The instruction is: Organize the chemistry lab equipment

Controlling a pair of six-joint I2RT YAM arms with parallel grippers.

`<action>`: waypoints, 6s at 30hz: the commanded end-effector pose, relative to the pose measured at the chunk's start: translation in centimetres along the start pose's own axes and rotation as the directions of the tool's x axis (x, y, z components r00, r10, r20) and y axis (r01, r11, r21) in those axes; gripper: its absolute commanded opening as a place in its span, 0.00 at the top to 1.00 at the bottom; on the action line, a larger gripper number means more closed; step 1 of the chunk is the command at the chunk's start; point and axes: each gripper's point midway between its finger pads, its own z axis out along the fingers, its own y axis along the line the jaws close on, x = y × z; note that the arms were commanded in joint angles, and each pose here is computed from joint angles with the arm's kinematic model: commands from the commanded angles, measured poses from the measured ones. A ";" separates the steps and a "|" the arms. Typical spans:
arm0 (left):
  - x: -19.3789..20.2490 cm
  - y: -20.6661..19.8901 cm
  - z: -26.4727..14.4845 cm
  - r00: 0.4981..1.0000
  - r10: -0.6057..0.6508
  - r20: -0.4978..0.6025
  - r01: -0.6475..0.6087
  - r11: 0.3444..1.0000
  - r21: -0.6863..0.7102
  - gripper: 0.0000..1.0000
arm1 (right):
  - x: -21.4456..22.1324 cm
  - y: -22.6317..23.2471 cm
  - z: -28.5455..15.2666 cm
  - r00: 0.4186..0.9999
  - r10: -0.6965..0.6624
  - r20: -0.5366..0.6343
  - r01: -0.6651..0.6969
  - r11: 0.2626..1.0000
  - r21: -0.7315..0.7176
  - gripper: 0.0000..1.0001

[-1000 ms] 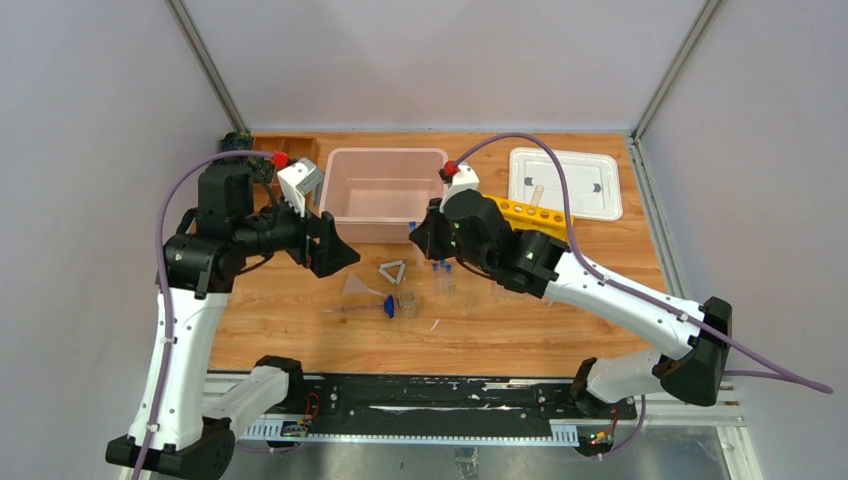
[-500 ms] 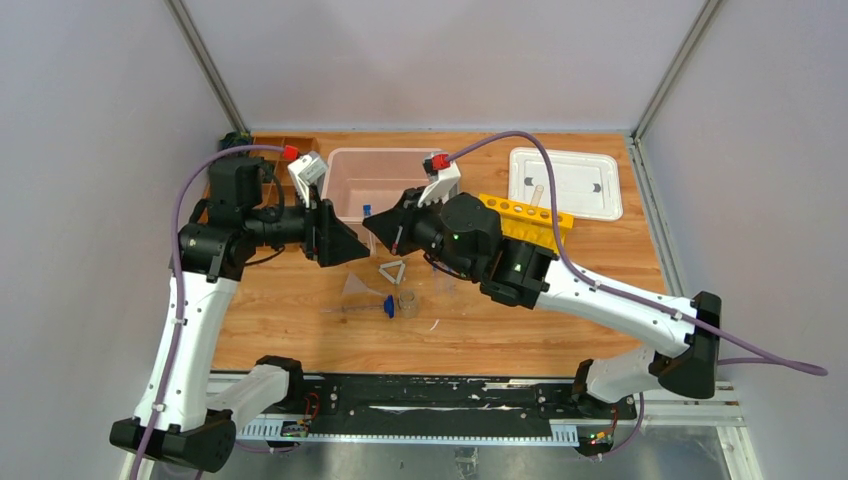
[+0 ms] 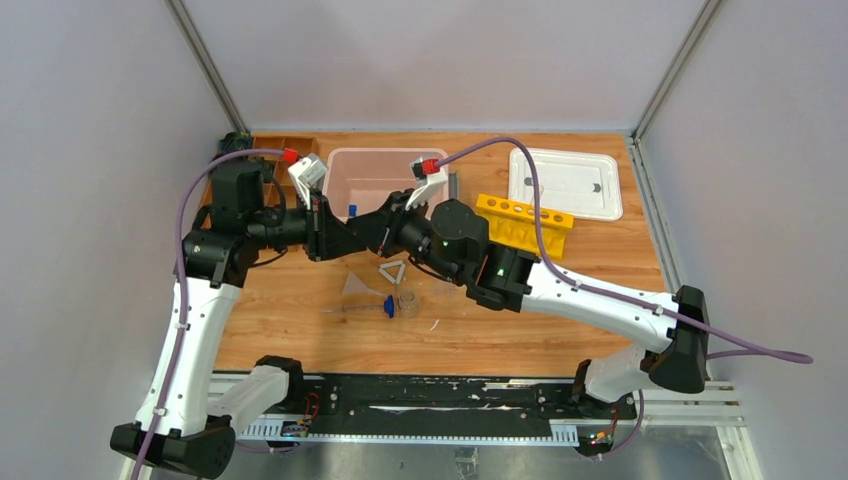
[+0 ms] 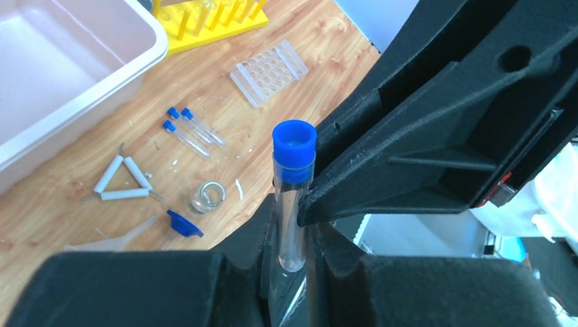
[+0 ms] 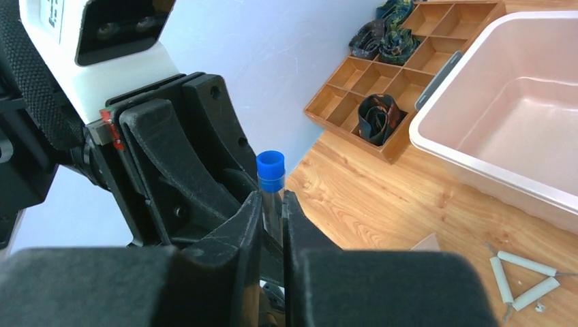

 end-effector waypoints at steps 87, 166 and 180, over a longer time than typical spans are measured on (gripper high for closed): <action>5.2 7.4 -3.2 0.932 0.324 -0.161 -0.362 0.854 -0.373 0.00 | 4.4 -37.6 -17.3 0.927 -0.245 -0.283 0.371 0.502 0.781 1.00; 4.1 6.4 -4.0 0.918 0.370 -0.144 -0.396 0.834 -0.384 0.00 | 17.1 -32.2 -9.1 0.842 0.086 -0.532 0.361 0.644 0.675 0.71; 3.9 6.4 -4.0 0.919 0.367 -0.142 -0.393 0.834 -0.388 0.00 | 18.7 -34.6 -9.5 0.830 0.117 -0.546 0.386 0.587 0.712 0.74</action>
